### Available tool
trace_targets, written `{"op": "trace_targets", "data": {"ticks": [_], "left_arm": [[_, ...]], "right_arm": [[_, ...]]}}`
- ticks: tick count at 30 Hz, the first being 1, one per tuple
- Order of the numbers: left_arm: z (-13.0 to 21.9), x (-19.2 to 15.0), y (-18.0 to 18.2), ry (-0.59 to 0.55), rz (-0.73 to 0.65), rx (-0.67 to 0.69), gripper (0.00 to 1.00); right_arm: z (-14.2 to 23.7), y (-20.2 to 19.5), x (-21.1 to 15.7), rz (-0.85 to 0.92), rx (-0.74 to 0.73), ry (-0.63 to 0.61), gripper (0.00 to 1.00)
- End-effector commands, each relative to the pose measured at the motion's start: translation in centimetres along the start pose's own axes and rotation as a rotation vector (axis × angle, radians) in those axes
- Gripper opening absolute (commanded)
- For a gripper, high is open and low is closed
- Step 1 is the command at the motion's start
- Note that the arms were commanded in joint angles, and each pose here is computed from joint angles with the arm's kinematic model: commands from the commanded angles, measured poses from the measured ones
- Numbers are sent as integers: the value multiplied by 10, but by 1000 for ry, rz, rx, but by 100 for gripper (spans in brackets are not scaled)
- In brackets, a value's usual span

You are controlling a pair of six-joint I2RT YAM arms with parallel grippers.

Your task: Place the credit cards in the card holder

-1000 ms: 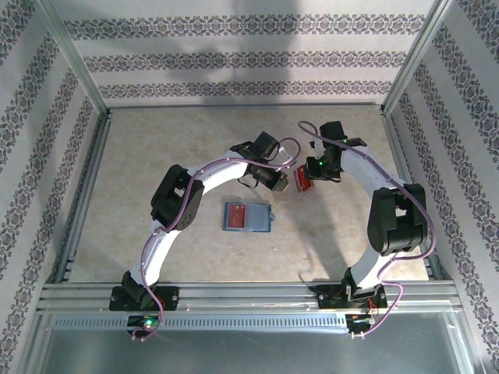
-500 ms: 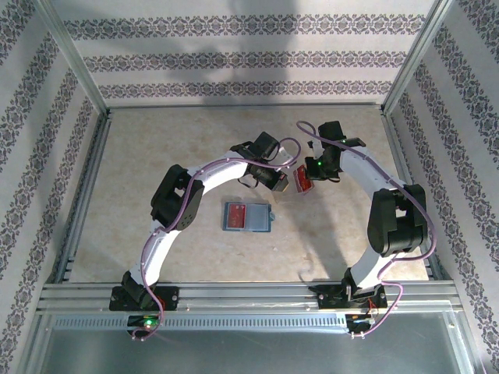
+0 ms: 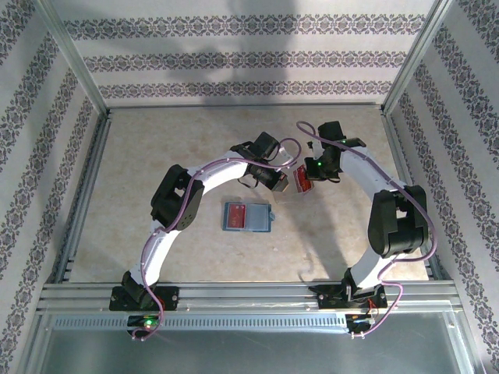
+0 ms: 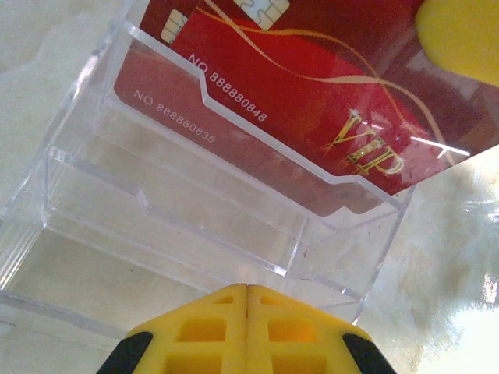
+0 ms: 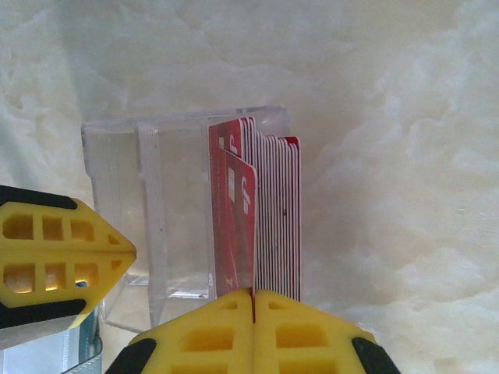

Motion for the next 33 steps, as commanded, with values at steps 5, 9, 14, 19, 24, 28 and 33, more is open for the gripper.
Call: {"op": "trace_targets", "data": {"ticks": [5, 9, 14, 19, 24, 28, 33], "left_arm": [[-12, -30, 5, 106, 30, 20, 0], [-12, -31, 5, 107, 32, 19, 0], [-10, -28, 3, 101, 32, 17, 0], [-7, -25, 2, 93, 28, 18, 0], [-4, -24, 1, 90, 30, 17, 0], [5, -18, -2, 72, 31, 16, 3], [26, 2, -7, 21, 28, 23, 13]], "right_arm": [[12, 7, -6, 30, 1, -1, 0], [16, 11, -5, 30, 3, -13, 0], [15, 11, -3, 35, -25, -14, 0], [12, 15, -3, 50, -53, -15, 0], [21, 13, 2, 48, -63, -39, 0], [33, 15, 1, 49, -45, -49, 0], [48, 18, -1, 37, -14, -61, 0]]}}
Point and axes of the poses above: each hand's point on the last joint's axis, 136 mm out from that joint toward the fingers, its own z axis back along the fingers, its own y axis along the line the jaws close on, x = y × z, the point moved 2 cm from there along z, back along the fingers, and after that the axes turned 9 degrees about -z, right-handed, at the moved point
